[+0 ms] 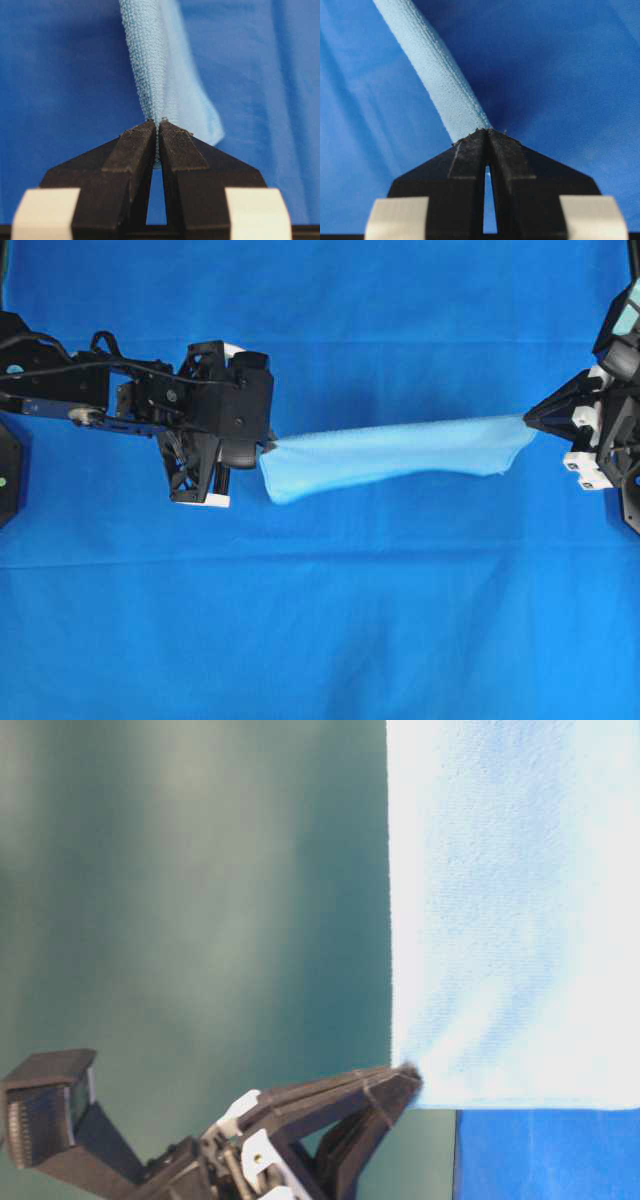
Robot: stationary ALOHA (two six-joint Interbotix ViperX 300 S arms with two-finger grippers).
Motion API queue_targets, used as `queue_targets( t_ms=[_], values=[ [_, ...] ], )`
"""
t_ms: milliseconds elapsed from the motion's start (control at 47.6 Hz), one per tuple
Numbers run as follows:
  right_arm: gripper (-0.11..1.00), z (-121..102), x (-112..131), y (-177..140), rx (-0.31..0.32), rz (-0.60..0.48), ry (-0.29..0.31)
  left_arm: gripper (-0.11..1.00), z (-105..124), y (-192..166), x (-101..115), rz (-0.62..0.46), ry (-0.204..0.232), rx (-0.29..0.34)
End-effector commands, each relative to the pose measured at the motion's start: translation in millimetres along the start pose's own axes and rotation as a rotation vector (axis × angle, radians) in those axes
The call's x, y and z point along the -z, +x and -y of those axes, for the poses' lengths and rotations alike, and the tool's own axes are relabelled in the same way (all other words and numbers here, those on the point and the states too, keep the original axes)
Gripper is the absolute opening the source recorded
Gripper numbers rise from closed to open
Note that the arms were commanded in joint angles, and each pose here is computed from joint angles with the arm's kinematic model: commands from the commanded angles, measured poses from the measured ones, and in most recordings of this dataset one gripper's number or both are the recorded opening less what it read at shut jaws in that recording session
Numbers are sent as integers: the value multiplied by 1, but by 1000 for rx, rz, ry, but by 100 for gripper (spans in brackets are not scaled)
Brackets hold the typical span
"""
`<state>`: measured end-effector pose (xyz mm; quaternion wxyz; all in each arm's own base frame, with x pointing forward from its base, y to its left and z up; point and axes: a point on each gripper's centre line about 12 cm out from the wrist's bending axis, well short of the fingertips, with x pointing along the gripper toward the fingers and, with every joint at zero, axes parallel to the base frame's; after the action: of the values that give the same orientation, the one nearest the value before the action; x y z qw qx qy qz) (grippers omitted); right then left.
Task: Fold the light blue towel.
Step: 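Lift the strip and swing the right end upward, rotating it vertical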
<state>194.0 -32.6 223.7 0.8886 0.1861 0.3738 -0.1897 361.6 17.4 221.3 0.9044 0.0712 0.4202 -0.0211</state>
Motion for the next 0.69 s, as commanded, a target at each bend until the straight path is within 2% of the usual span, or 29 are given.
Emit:
queue_targets(
  t_ms=[0,147,315,525,672],
  values=[
    [2,-2,-7,-1,-4,15,3,4,-1,-14,-13,52,4,-8],
    [2,-1,-9,3,13,19,-8,4,3,-14,-14,60,-7,-2],
    [2,10,-26,8,71,64,-9,4,22,-16,-21,93,0,33],
    [2,38,-62,17,187,143,8,4,59,-17,-35,188,64,93],
    [2,51,-89,30,229,175,0,4,78,-18,-50,278,87,121]
  ],
)
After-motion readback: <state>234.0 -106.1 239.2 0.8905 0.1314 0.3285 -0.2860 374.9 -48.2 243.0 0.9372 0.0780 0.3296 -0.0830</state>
